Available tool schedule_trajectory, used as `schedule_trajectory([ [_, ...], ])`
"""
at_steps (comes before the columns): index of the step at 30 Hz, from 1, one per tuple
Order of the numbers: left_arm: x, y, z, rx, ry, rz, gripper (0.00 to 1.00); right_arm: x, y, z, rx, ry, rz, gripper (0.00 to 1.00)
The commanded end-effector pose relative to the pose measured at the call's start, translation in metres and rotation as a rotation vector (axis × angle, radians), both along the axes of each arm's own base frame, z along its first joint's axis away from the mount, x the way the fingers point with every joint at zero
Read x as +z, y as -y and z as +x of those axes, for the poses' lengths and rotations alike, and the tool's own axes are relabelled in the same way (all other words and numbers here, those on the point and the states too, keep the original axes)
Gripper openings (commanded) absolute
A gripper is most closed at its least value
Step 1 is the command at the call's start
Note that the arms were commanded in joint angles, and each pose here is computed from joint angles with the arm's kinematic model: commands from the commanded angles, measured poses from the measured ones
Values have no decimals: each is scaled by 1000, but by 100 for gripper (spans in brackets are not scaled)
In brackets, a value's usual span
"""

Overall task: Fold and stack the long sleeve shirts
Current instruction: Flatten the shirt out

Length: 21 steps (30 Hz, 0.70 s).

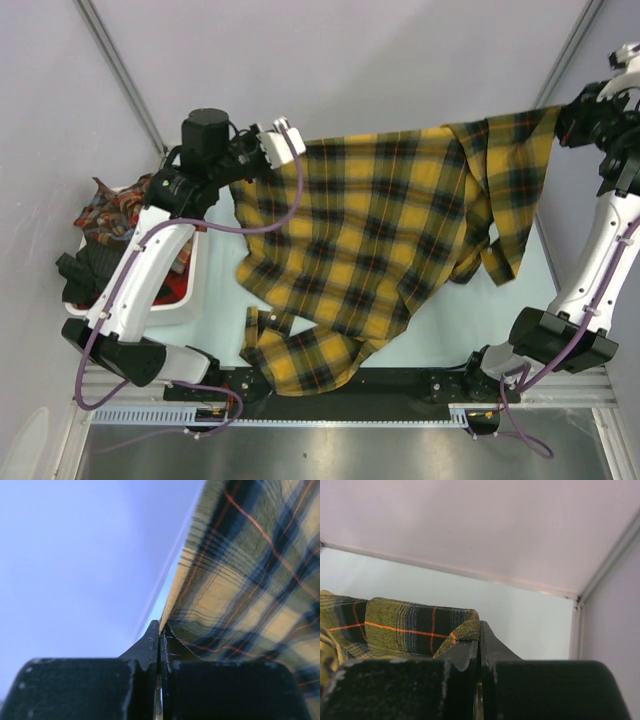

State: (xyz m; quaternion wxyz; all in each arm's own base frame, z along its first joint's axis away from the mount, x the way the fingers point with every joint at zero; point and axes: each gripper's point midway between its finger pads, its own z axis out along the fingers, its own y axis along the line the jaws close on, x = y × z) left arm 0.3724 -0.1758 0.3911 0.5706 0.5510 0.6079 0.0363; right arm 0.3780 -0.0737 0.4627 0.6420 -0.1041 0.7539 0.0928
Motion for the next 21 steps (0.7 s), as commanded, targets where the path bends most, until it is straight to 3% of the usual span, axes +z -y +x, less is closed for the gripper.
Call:
schedule_trajectory([
  [1, 18, -65, 13, 380, -60, -257, 0, 57, 25, 13, -133, 148, 50, 0],
  [4, 21, -72, 15, 451, -58, -320, 0, 70, 21, 19, -135, 191, 36, 0],
  [7, 50, -89, 24, 554, 30, -375, 0, 102, 22, 21, -166, 270, 16, 0],
  [8, 71, -89, 20, 544, 68, -405, 0, 106, 27, 28, -179, 275, 36, 0],
  [11, 116, -82, 1, 458, 125, -471, 0, 167, 27, -1, -225, 419, 26, 0],
  [16, 178, -87, -56, 384, 222, -507, 0, 230, 26, -91, -362, 638, -46, 0],
  [21, 194, -76, -130, 239, 259, -458, 0, 257, 11, -199, -627, 845, -227, 0],
])
